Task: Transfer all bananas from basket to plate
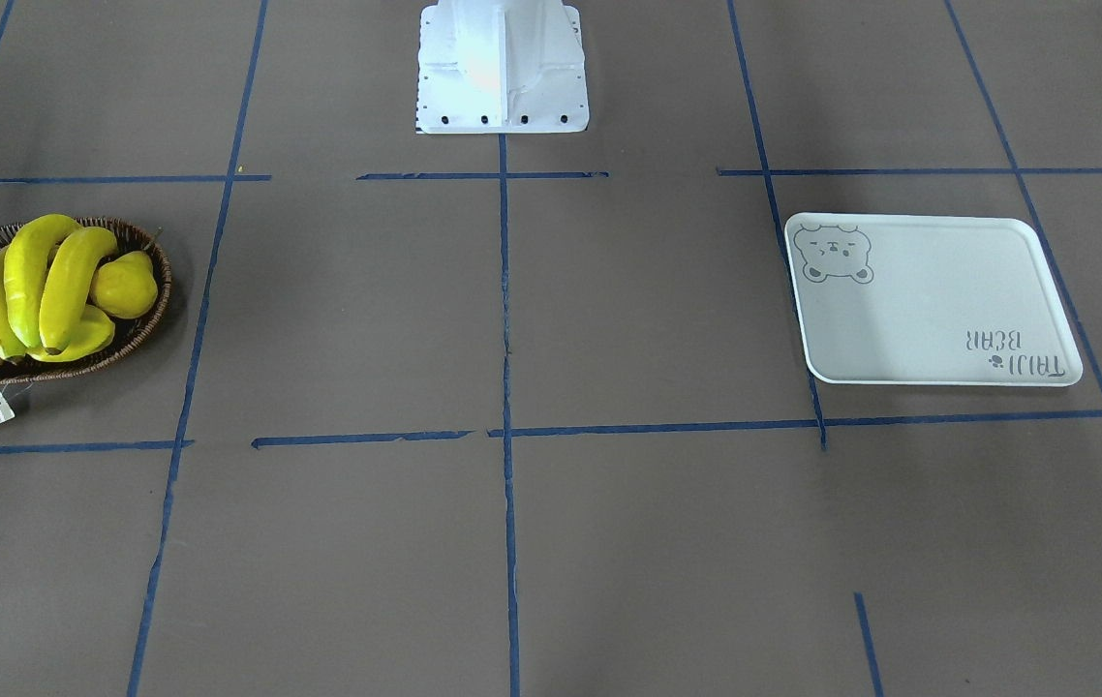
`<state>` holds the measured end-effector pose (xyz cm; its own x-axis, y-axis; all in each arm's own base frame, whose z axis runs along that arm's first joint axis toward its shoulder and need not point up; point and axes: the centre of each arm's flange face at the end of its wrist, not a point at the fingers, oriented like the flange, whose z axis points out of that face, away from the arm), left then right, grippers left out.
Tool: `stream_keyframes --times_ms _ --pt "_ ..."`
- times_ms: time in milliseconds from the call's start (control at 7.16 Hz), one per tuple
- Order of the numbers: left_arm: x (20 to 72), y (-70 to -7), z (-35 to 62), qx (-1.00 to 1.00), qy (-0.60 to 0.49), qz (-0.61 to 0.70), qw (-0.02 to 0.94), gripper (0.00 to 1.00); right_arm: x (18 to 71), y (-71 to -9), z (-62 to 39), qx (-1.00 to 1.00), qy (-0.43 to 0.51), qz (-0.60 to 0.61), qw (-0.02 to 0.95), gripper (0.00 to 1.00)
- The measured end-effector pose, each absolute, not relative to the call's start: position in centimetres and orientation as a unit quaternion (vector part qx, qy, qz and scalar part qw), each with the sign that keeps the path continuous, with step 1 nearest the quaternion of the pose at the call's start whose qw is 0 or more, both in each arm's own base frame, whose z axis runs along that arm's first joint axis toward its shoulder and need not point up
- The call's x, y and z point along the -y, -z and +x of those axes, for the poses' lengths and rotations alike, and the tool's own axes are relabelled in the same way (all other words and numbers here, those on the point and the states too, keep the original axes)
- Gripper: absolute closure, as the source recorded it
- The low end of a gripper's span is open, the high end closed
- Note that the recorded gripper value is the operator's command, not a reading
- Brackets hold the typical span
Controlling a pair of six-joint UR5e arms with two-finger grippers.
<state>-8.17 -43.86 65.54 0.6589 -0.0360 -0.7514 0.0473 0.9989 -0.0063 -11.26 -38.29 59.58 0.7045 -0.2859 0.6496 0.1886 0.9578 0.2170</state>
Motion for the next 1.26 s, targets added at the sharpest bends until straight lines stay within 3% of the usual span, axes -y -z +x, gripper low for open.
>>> stream_keyframes --times_ms 559,699,1118,1258 --pt "43.9 -65.0 -8.2 -0.412 0.021 0.011 0.911 0.00 38.9 -60.6 -12.4 0.357 0.136 0.060 0.922 0.04" --pt "43.9 -64.9 -8.2 -0.412 0.022 0.012 0.911 0.00 39.2 -61.0 -12.7 0.356 0.136 0.058 0.923 0.17" --pt "44.0 -64.6 -7.9 -0.429 0.021 0.013 0.903 0.00 40.0 -61.2 -13.1 0.358 0.136 0.057 0.922 0.88" --pt "44.0 -64.5 -7.9 -0.432 0.021 0.014 0.902 0.00 40.0 -61.0 -13.1 0.359 0.136 0.059 0.922 1.00"
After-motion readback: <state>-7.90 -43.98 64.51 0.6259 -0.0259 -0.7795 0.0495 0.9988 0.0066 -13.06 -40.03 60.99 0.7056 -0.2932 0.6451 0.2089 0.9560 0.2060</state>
